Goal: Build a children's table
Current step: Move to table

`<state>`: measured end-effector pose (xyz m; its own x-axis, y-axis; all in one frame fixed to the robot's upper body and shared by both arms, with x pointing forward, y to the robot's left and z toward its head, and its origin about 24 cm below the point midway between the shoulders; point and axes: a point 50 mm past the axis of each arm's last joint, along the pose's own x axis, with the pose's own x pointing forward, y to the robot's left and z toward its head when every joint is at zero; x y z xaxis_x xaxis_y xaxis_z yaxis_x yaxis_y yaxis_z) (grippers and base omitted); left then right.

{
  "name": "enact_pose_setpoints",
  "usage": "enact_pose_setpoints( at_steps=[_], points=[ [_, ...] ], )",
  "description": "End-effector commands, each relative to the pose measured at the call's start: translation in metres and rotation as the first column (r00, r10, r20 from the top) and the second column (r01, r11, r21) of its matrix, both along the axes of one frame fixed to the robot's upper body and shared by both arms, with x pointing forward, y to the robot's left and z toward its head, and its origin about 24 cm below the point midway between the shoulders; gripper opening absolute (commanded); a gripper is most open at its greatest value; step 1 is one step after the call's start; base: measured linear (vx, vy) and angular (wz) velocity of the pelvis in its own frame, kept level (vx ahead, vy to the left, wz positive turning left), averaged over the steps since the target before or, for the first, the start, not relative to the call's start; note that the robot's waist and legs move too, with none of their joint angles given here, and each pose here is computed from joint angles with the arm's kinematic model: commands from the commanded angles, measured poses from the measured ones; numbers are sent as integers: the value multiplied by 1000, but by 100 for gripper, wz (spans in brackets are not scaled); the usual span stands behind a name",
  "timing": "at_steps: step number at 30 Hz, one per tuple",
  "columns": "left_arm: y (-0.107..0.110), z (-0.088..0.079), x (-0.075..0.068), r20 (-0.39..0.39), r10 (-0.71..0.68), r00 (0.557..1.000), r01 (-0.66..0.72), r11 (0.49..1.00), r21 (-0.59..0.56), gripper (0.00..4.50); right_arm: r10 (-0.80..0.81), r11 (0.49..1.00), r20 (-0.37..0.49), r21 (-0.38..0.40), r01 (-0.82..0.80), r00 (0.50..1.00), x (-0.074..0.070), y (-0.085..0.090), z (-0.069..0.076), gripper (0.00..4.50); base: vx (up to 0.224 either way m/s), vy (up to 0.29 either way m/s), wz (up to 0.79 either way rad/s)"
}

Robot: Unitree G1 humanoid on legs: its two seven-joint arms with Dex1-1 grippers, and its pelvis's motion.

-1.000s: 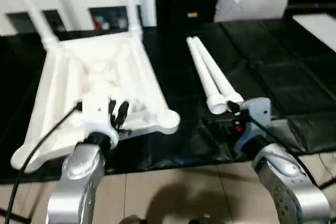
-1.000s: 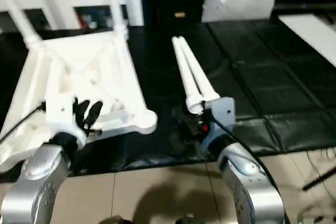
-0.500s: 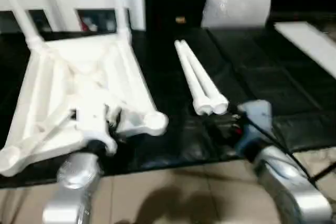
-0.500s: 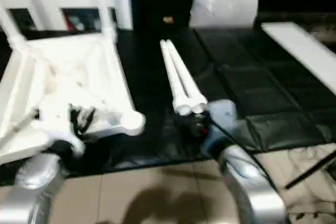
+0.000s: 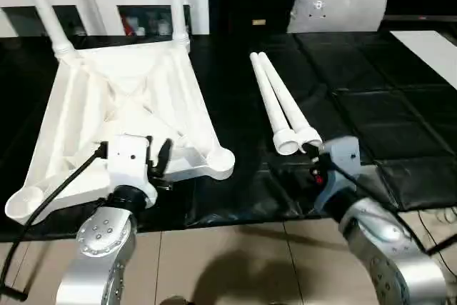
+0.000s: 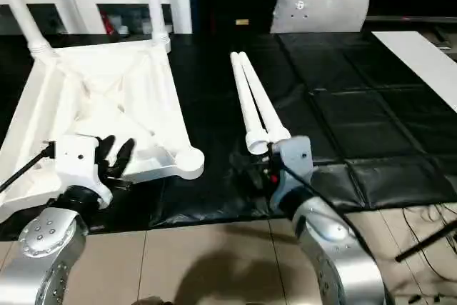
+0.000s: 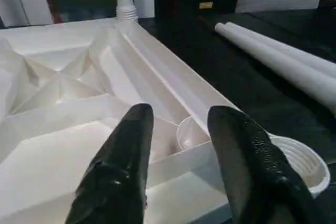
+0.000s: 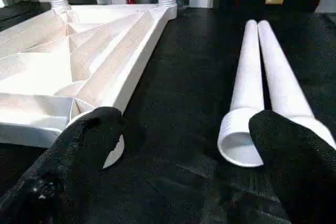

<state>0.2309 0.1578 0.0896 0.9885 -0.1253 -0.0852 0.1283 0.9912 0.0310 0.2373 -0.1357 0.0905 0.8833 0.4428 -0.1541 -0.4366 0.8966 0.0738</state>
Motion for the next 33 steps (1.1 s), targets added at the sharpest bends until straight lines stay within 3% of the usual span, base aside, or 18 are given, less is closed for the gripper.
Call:
enact_pose_setpoints(
  at_steps=[1,17,25,28,29,33],
  points=[
    [-1,-1,-2,-6,-8,1000,8,1000,6,234,-21,1000,18,-7,21,1000,6,-3,4,450,0,0,0],
    [-9,-3,1,-16,-68,998,68,998,-4,357,-29,999,33,-30,30,999,6,-5,7,450,80,6,13],
    [-14,-3,2,-23,-94,995,94,996,-3,427,-32,994,-22,-104,29,999,9,-6,2,450,112,-23,3],
    [-17,-3,1,-43,-154,987,155,987,27,436,-89,981,-79,-182,73,993,19,-11,-1,450,22,-99,-15],
    [-17,-3,1,-43,-154,987,155,987,27,443,-89,981,-79,-182,73,993,19,-11,-1,450,0,0,0],
    [-21,-2,2,-76,-282,956,286,957,49,443,-110,975,-119,-205,84,987,41,-10,4,450,0,0,0]
  ],
)
